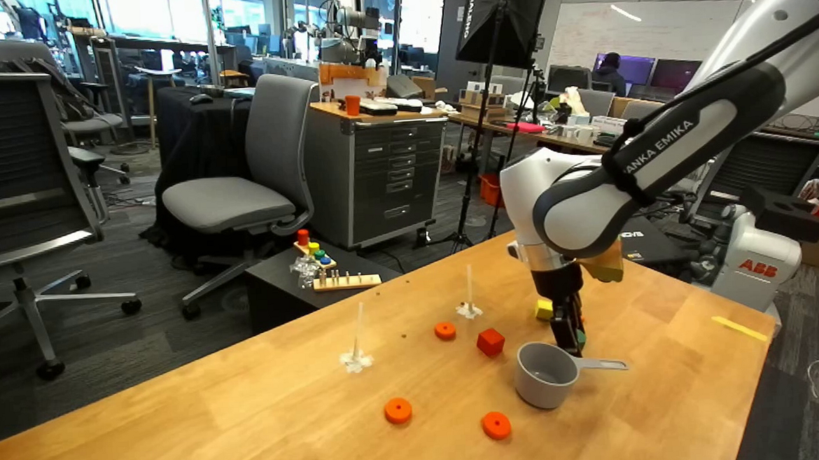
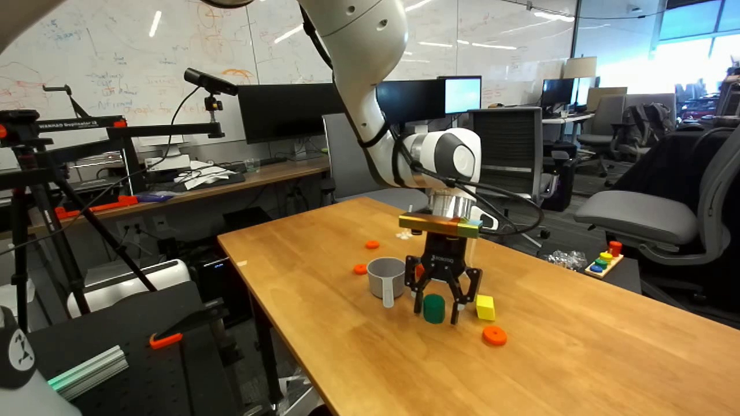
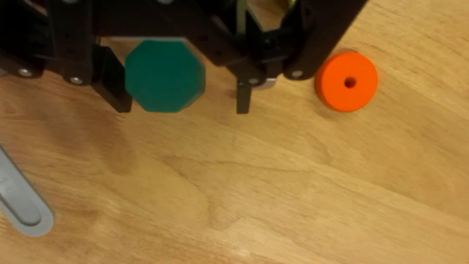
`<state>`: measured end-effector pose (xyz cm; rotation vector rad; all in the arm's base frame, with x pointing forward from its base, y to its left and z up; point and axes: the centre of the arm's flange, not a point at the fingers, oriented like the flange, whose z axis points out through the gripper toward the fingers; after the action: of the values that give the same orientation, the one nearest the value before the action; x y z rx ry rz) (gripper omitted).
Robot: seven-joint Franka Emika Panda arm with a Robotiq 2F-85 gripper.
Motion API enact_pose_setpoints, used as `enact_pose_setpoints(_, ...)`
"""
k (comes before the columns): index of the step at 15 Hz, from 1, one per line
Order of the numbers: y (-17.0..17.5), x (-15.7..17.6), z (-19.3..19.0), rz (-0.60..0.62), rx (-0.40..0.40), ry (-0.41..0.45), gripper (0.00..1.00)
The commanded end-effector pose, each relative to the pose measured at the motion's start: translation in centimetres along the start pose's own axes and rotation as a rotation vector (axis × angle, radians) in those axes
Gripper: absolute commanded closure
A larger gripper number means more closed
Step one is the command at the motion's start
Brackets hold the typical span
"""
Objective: Put the blocks in the gray pot one at a time
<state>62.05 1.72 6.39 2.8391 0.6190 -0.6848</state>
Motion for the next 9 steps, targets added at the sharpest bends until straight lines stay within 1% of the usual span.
enact_pose_setpoints(1,0.0,0.6,0.1,0.000,0.008,0.028,0.58)
enact_pose_setpoints(4,-0.1,0.4,0.0,0.002,0.012,0.029,0.79)
enact_pose_setpoints(5,-0.1,0.3,-0.3,0.001,0.008,0.033,0.82)
enact_pose_setpoints(9,-1.2,-0.2,-1.4,-0.013,0.002,0.038,0.82)
